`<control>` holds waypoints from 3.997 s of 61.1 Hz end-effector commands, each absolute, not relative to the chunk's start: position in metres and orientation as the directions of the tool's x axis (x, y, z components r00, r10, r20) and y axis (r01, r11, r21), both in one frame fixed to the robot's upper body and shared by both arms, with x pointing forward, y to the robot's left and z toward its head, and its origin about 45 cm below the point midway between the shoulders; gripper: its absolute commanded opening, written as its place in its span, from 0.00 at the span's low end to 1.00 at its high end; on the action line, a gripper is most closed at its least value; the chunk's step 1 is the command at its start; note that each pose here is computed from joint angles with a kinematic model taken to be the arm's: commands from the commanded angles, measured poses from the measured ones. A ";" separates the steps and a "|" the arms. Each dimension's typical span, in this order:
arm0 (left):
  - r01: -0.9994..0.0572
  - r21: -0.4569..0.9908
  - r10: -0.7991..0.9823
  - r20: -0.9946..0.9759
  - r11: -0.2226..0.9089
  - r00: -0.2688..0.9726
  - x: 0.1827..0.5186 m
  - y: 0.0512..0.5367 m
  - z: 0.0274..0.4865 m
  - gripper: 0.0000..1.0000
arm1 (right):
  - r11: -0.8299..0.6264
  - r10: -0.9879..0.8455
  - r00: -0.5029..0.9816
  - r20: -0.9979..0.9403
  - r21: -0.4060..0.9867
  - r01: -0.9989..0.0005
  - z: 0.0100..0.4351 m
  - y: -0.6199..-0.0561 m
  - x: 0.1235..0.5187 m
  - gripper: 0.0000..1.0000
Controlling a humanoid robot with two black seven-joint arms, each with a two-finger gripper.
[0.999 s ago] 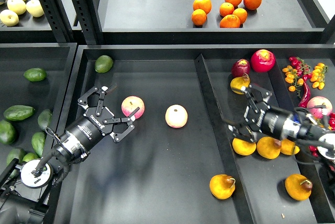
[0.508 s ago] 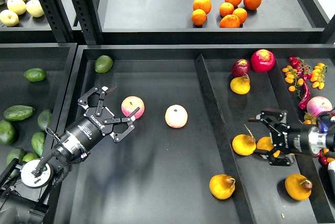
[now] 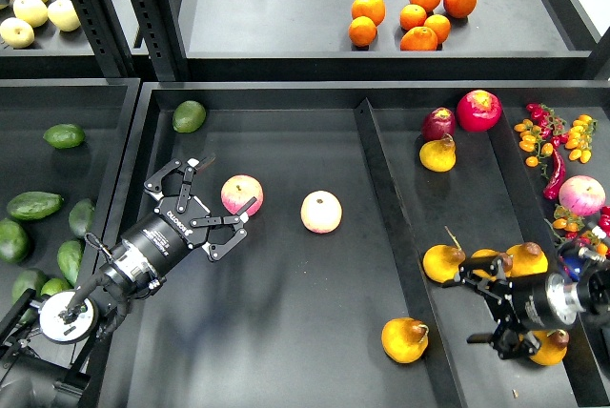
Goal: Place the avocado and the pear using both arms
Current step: 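Move the right gripper down toward the yellow pear on the table, then close the right gripper around the yellow pear, then lift the pear and carry it into the bin of pears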
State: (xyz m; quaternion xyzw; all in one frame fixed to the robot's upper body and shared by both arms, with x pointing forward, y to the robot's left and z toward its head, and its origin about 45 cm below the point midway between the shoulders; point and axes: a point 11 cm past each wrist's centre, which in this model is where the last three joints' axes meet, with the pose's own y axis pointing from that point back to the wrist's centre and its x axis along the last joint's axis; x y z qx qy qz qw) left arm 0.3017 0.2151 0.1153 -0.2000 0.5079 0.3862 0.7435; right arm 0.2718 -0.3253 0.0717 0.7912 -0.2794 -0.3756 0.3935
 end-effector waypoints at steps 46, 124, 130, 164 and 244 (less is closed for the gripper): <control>-0.773 0.098 0.371 -0.910 0.627 0.186 0.301 0.213 0.114 0.91 | -0.577 -0.706 0.558 -0.437 0.811 -0.094 0.035 -0.277 0.264 0.99; -0.765 0.096 0.368 -0.910 0.637 0.193 0.300 0.210 0.115 0.91 | -0.595 -0.721 0.523 -0.455 0.793 -0.131 0.026 -0.261 0.274 0.68; -0.765 0.096 0.368 -0.910 0.637 0.193 0.300 0.210 0.115 0.91 | -0.602 -0.723 0.514 -0.462 0.786 -0.140 0.026 -0.260 0.275 0.61; -0.763 0.098 0.368 -0.910 0.639 0.192 0.300 0.209 0.115 0.91 | -0.618 -0.744 0.449 -0.494 0.765 -0.181 0.024 -0.264 0.276 0.14; -0.764 0.106 0.371 -0.910 0.636 0.183 0.299 0.210 0.112 0.92 | -0.581 -0.813 0.287 -0.506 0.729 -0.363 0.107 -0.373 0.297 0.06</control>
